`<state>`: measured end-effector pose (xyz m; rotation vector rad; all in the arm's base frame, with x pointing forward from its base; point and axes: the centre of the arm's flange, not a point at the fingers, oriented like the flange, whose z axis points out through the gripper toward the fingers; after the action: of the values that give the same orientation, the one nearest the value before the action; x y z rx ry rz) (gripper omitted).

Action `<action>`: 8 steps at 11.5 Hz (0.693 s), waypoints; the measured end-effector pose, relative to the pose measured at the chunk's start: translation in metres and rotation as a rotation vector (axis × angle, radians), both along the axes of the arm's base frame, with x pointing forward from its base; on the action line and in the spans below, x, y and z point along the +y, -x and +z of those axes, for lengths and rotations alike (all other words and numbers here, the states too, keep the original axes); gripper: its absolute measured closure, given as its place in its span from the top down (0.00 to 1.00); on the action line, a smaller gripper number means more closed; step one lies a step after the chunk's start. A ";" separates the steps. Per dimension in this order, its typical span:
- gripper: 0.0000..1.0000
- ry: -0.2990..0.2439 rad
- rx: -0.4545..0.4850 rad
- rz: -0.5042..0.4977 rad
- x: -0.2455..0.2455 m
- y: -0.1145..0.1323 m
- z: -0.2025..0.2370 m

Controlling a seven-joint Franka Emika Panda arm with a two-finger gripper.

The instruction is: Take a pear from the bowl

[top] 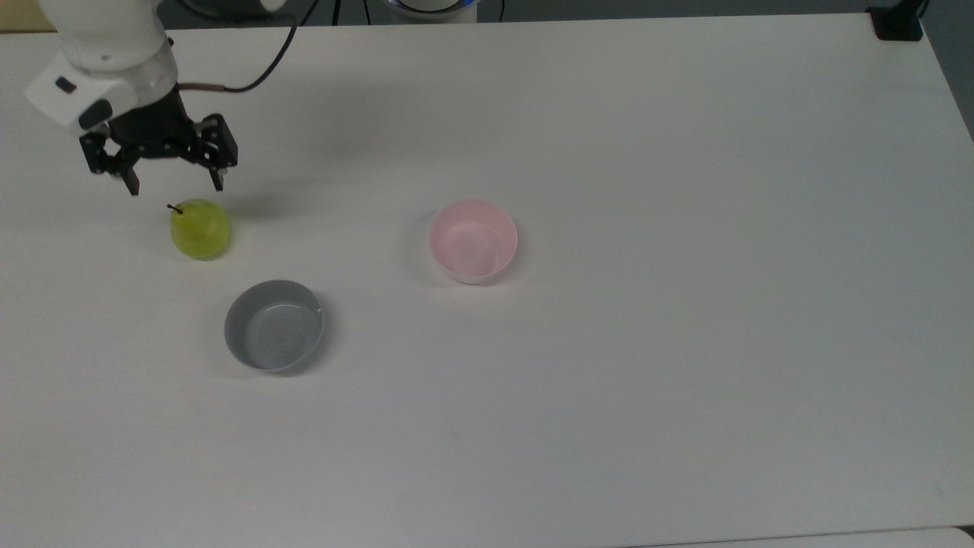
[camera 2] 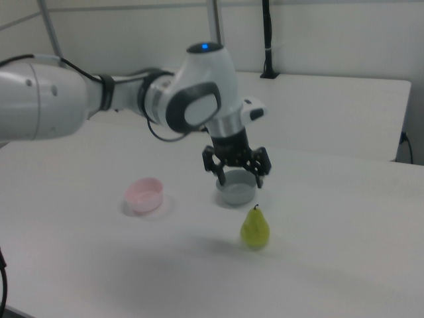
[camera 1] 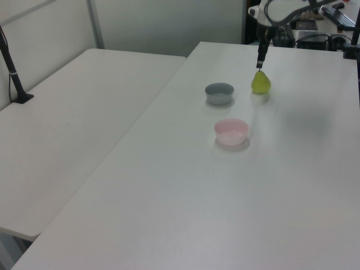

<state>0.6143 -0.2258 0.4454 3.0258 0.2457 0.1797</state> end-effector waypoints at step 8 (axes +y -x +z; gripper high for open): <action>1.00 -0.090 0.134 -0.156 0.139 0.069 0.197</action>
<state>0.5455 -0.0866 0.6424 3.1325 0.0107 -0.0258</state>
